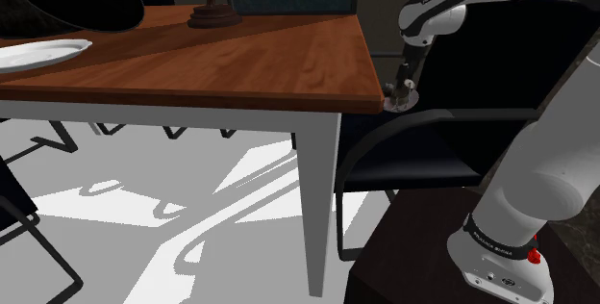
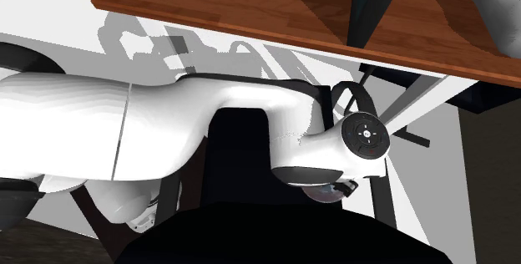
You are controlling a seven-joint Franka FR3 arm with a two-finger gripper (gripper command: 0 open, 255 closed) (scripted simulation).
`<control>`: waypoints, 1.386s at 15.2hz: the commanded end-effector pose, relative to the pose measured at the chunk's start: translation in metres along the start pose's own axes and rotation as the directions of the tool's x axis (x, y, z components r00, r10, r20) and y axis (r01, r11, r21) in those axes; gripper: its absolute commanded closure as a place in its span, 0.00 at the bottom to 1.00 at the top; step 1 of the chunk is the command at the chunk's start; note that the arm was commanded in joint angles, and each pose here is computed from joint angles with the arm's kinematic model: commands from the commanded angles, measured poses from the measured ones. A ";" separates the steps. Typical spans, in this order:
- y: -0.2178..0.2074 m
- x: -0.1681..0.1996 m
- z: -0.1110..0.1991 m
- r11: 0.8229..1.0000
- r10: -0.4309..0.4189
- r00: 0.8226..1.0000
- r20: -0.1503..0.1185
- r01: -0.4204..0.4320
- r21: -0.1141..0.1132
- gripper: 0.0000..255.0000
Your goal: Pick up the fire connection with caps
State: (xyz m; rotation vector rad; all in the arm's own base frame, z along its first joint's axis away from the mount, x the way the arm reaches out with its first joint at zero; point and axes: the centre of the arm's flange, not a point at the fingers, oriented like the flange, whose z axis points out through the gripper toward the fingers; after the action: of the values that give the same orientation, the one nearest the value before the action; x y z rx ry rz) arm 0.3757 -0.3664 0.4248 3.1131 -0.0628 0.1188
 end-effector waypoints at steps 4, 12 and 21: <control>0.000 -0.001 0.005 1.000 0.000 1.000 0.000 0.000 0.000 1.00; 0.001 0.000 -0.001 1.000 0.000 1.000 0.000 0.000 0.000 1.00; 0.002 0.003 -0.048 1.000 0.000 1.000 0.000 0.000 0.000 1.00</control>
State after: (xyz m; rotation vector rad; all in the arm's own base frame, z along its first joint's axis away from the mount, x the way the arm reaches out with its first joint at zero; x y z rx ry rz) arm 0.3748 -0.3671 0.4675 3.1130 -0.0624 0.1193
